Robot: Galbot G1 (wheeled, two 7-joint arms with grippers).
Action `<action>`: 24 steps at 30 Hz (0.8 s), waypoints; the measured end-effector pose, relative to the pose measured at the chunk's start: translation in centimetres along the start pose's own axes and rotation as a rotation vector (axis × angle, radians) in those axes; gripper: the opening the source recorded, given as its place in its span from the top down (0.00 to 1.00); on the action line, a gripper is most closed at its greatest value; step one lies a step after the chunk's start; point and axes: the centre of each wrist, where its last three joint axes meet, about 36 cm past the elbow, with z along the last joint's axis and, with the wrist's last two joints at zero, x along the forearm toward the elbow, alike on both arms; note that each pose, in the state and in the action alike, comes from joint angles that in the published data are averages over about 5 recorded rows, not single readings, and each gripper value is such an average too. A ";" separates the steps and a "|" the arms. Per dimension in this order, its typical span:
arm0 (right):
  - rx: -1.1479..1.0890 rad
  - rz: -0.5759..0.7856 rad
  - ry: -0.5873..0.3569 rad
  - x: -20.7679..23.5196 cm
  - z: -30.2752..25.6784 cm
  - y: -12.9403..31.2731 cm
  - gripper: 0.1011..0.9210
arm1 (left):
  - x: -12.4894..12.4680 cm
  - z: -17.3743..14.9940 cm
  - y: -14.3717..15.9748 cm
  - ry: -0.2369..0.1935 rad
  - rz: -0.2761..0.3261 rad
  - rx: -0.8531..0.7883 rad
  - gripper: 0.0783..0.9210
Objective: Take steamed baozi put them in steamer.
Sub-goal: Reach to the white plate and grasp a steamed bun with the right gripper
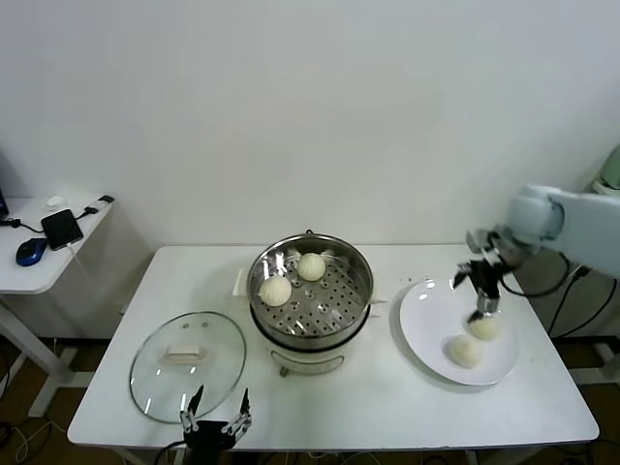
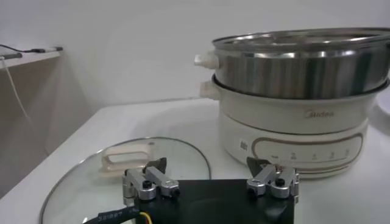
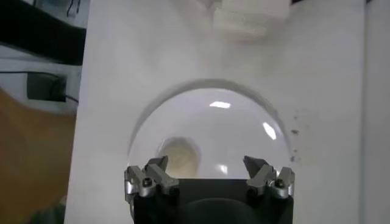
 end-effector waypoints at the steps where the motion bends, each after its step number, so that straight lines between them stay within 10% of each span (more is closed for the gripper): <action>1: -0.003 -0.004 0.004 -0.6 0.3 0.2 0.12 | 0.0 0.0 0.0 0.001 -0.001 0.001 0.12; 24: -0.038 0.002 0.060 -10.0 1.1 2.0 0.16 | -0.1 0.4 -0.1 0.005 -0.010 0.006 0.12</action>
